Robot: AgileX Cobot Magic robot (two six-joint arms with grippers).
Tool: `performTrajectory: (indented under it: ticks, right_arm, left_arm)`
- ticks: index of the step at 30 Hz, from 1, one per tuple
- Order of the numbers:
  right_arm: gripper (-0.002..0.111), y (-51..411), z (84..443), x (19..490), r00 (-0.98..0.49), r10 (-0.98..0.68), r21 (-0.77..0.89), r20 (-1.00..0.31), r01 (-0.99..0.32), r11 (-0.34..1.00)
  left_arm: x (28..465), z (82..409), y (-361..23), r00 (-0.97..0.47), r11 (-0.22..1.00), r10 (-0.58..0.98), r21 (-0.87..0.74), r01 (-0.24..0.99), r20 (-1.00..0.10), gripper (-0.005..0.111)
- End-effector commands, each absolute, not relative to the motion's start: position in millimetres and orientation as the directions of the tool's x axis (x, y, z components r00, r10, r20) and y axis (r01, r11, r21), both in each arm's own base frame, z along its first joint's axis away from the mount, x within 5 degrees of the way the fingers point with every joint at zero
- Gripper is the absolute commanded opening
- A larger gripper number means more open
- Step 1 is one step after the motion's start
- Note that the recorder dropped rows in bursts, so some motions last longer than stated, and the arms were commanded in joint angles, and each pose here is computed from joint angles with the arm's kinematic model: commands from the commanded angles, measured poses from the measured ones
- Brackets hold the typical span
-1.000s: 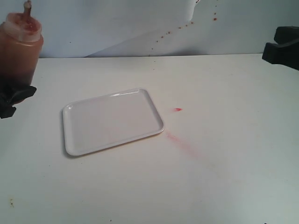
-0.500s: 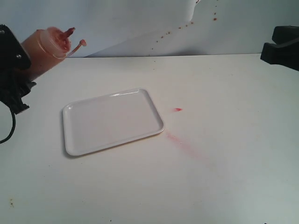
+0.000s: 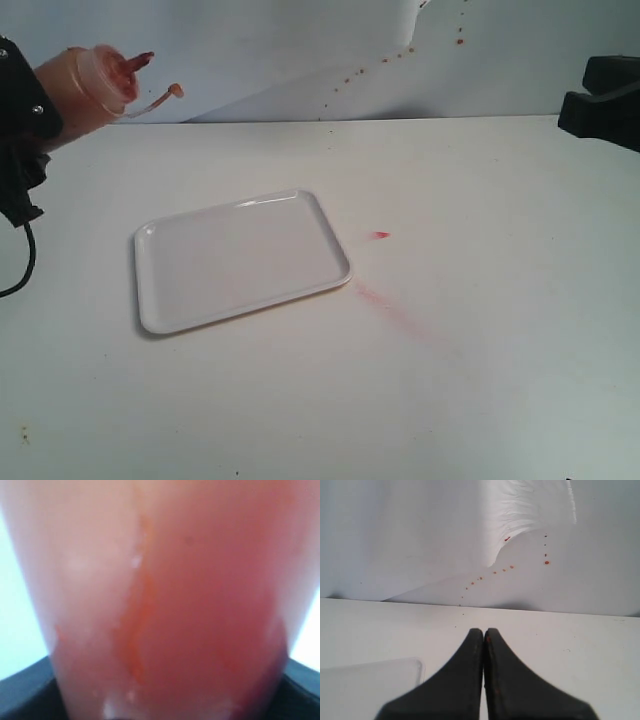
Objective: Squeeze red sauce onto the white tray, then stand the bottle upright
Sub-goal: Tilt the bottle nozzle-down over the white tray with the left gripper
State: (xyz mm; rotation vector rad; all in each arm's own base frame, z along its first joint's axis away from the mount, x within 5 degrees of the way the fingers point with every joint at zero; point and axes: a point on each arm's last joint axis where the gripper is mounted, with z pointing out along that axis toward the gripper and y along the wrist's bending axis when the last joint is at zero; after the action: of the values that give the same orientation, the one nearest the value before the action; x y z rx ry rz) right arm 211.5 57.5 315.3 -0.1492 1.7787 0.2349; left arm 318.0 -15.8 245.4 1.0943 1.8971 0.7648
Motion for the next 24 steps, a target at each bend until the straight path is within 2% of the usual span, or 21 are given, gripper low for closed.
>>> performTrajectory:
  ticks: [1, 9, 19, 24]
  right_arm:
    - [0.0, 58, 318, 212, -0.205, 0.02, 0.068, -0.978, -0.231, 0.97]
    - [0.0, 58, 317, 212, -0.21, 0.019, 0.069, -0.977, -0.233, 0.97]
    - [0.0, 58, 317, 212, -0.213, 0.018, 0.068, -0.977, -0.233, 0.97]
    - [0.0, 58, 316, 212, -0.215, 0.017, 0.068, -0.976, -0.233, 0.97]
  left_arm:
    - [321, 248, -30, -0.279, 0.314, 0.937, 0.858, 0.406, -0.211, 0.0]
    - [337, 222, -52, -0.325, 0.11, 0.945, 0.894, 0.433, 0.041, 0.0]
    - [351, 220, -62, -0.311, 0.065, 0.947, 0.899, 0.432, 0.081, 0.0]
    - [351, 221, -60, -0.282, -0.034, 0.942, 0.89, 0.455, 0.18, 0.0]
